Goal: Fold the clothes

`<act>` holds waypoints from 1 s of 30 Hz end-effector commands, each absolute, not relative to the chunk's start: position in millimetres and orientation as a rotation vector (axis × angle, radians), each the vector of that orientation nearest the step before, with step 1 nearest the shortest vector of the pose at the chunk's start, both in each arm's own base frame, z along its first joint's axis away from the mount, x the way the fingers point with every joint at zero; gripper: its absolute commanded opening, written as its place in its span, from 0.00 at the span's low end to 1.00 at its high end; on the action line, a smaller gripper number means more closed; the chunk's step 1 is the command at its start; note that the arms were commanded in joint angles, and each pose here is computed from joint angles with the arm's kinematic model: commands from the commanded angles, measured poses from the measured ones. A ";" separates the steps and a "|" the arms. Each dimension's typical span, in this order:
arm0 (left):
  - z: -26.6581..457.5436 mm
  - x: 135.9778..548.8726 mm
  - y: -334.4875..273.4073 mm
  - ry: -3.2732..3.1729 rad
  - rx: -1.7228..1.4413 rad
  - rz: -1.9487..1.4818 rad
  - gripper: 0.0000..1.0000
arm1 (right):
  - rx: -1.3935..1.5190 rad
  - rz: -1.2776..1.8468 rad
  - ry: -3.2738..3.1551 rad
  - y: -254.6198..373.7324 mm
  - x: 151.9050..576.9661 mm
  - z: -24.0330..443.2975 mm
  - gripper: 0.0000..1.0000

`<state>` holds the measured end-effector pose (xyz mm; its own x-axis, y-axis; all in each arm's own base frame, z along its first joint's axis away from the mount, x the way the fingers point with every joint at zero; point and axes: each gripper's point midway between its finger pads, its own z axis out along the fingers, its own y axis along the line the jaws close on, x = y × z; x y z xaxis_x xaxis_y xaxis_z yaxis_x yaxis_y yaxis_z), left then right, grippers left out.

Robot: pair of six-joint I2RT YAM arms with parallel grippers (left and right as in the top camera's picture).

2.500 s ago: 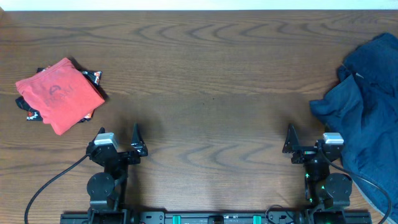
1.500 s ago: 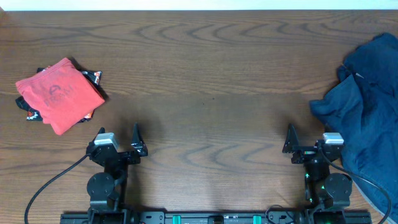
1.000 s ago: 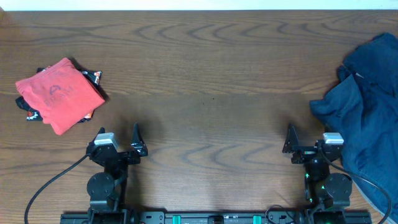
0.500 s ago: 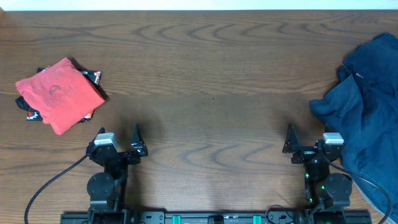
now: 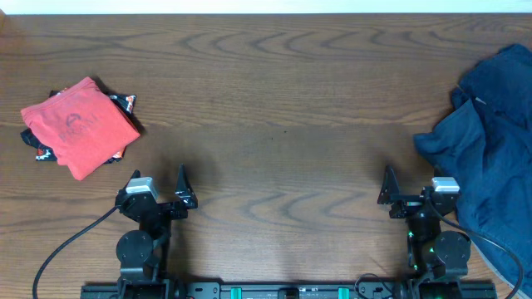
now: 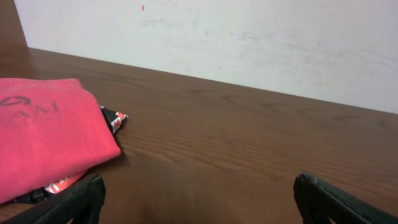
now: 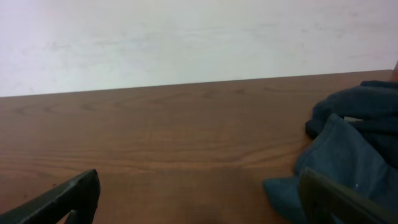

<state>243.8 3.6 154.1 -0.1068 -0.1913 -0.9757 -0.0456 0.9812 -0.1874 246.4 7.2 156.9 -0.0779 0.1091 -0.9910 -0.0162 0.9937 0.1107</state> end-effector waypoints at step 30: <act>193.3 230.0 -6.2 2.122 -0.286 -0.205 0.98 | 0.148 -0.011 2.174 -8.0 261.2 179.7 0.99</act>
